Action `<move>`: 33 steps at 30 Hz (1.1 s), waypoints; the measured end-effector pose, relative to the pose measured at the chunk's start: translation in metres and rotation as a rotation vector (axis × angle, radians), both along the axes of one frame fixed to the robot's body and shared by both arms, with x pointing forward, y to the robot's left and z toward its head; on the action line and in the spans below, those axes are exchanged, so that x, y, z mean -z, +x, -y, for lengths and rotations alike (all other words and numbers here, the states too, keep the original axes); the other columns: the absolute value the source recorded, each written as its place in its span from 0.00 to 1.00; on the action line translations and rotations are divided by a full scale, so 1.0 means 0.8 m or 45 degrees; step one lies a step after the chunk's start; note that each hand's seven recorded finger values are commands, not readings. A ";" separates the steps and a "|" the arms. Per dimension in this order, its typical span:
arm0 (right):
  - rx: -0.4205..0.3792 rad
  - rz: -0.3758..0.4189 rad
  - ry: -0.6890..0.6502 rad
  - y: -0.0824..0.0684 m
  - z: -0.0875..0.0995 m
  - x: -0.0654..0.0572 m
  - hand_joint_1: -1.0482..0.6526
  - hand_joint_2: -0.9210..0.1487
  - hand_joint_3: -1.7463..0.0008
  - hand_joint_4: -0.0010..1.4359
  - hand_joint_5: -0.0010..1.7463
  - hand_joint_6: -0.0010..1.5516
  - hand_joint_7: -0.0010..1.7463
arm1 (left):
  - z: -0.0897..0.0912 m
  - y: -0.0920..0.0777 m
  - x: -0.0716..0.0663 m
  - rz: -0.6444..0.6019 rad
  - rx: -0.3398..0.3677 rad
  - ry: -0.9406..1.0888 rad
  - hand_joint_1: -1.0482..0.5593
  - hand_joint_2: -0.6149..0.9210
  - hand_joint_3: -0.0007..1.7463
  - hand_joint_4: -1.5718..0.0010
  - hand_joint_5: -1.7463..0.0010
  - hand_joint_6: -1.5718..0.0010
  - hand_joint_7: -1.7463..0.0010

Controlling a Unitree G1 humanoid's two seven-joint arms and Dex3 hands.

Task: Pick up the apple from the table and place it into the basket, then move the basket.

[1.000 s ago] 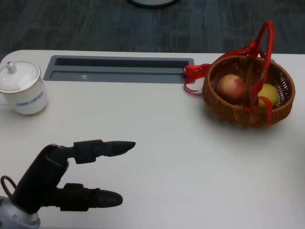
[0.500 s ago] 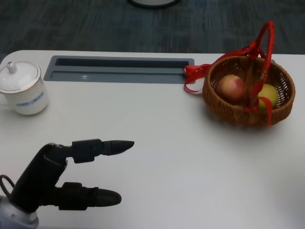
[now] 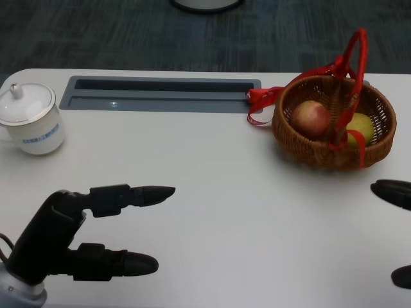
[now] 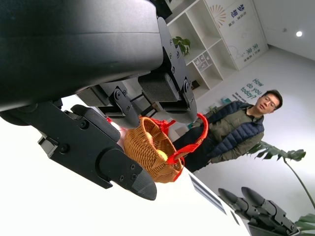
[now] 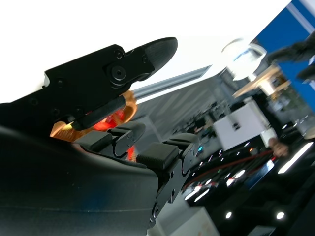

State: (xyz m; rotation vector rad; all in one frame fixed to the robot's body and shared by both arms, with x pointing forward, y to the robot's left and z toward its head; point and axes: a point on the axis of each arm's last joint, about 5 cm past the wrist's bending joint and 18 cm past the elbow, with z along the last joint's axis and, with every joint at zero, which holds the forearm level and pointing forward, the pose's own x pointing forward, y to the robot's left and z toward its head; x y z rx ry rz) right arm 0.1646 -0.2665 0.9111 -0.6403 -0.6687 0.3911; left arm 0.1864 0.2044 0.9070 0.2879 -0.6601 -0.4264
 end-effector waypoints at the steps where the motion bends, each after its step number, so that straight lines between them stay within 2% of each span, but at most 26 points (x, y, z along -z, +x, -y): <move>1: -0.024 -0.003 0.004 0.001 -0.005 0.001 0.28 0.19 1.00 0.44 0.01 0.38 0.00 | 0.000 0.000 0.000 0.000 0.000 0.000 0.40 0.84 0.00 0.43 1.00 0.48 1.00; 9: -0.182 0.003 0.029 0.012 -0.036 0.008 0.27 0.18 1.00 0.46 0.01 0.40 0.01 | 0.000 -0.003 0.001 -0.003 0.000 -0.004 0.40 0.84 0.00 0.43 1.00 0.48 1.00; 17: -0.341 -0.031 0.046 0.027 -0.071 0.014 0.29 0.16 1.00 0.44 0.00 0.38 0.00 | 0.000 -0.005 -0.004 0.022 0.008 0.003 0.41 0.84 0.00 0.42 1.00 0.48 1.00; 33: -0.502 -0.142 0.119 0.077 -0.133 0.028 0.39 0.16 1.00 0.44 0.00 0.38 0.00 | -0.003 -0.013 -0.003 0.004 0.000 -0.003 0.40 0.84 0.00 0.42 1.00 0.48 1.00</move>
